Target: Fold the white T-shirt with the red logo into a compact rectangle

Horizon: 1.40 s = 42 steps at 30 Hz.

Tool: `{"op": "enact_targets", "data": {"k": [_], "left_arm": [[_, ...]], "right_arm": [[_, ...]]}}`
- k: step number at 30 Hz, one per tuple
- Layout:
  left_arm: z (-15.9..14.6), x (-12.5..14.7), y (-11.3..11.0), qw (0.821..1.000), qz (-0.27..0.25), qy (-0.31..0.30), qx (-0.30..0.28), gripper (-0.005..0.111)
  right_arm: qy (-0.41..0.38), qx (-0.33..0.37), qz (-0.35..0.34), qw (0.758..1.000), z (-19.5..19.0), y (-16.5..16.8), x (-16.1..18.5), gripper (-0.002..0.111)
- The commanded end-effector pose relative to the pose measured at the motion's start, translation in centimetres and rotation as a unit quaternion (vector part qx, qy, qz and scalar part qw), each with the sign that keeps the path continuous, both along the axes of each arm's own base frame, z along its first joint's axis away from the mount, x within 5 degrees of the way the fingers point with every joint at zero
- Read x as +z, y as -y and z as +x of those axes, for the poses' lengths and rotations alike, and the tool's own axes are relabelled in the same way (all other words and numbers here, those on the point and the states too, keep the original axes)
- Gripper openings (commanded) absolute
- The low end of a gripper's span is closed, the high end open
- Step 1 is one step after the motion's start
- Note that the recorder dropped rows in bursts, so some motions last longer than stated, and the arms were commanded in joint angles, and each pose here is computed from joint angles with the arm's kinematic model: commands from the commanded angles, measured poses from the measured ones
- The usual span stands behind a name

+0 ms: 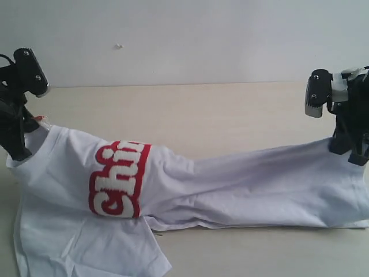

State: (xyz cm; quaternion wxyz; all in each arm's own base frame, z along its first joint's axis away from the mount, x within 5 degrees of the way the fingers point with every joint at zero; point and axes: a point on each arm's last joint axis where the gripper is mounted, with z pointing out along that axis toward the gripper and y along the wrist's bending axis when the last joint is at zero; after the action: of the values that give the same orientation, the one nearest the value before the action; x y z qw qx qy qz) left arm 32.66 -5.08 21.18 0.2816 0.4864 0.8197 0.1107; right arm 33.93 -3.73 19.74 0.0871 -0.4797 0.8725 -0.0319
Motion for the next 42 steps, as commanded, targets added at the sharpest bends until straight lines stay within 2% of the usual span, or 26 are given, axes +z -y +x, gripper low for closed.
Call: {"op": "enact_targets", "data": {"k": [1,5,10,14,18,23,25,29,31,33,35,36,40,41,42], "left_arm": [[2.3,-0.6,-1.7,0.996,-0.034,0.069,0.054,0.000],[3.6,-1.8,-2.2,0.992,-0.036,0.103,0.064,0.000],[4.5,-4.3,-2.1,0.993,-0.034,0.098,0.065,0.000],[5.5,-5.7,-2.1,0.988,-0.038,0.128,0.071,0.000],[6.3,-6.1,-2.1,0.976,-0.076,0.173,0.105,0.000],[7.0,-6.2,-2.1,0.964,-0.104,0.212,0.126,0.000],[7.2,-6.5,-2.1,0.963,-0.105,0.215,0.126,0.000],[7.3,-7.6,-2.2,0.961,-0.118,0.208,0.143,0.002],[7.4,-7.9,-2.2,0.955,-0.136,0.210,0.161,0.009],[7.6,-8.1,-2.2,0.950,-0.147,0.216,0.170,0.024],[7.7,-8.2,-2.2,0.946,-0.159,0.220,0.179,0.042],[7.7,-8.3,-2.2,0.943,-0.165,0.223,0.184,0.056],[8.1,-7.8,-2.4,0.936,-0.169,0.248,0.183,0.099],[8.3,-7.6,-2.6,0.933,-0.168,0.259,0.183,0.105],[8.5,-7.3,-2.7,0.930,-0.169,0.272,0.182,0.105]], "right_arm": [[0.055,-0.029,-0.014,0.998,2.6,2.1,-1.2,0.000],[0.083,-0.053,-0.015,0.995,4.8,2.8,-2.1,0.000],[0.101,-0.092,-0.007,0.991,6.7,3.2,-3.4,0.000],[0.104,-0.091,-0.015,0.990,7.3,3.4,-4.1,0.000],[0.111,-0.084,-0.021,0.990,7.6,3.5,-4.4,0.003],[0.114,-0.079,-0.027,0.990,7.7,3.6,-4.6,0.023],[0.113,-0.079,-0.027,0.990,7.6,3.6,-4.6,0.034],[0.097,-0.079,-0.025,0.992,7.4,3.6,-5.0,0.064],[0.089,-0.079,-0.025,0.993,7.3,3.5,-5.1,0.077],[0.087,-0.079,-0.025,0.993,7.3,3.5,-5.1,0.084],[0.087,-0.084,-0.017,0.993,7.3,3.4,-5.1,0.087],[0.087,-0.088,-0.013,0.992,7.3,3.4,-5.1,0.088],[0.083,-0.116,0.023,0.990,7.3,2.9,-5.2,0.088],[0.081,-0.121,0.029,0.989,7.3,2.8,-5.2,0.088],[0.079,-0.122,0.032,0.989,7.3,2.7,-5.2,0.088]]}}
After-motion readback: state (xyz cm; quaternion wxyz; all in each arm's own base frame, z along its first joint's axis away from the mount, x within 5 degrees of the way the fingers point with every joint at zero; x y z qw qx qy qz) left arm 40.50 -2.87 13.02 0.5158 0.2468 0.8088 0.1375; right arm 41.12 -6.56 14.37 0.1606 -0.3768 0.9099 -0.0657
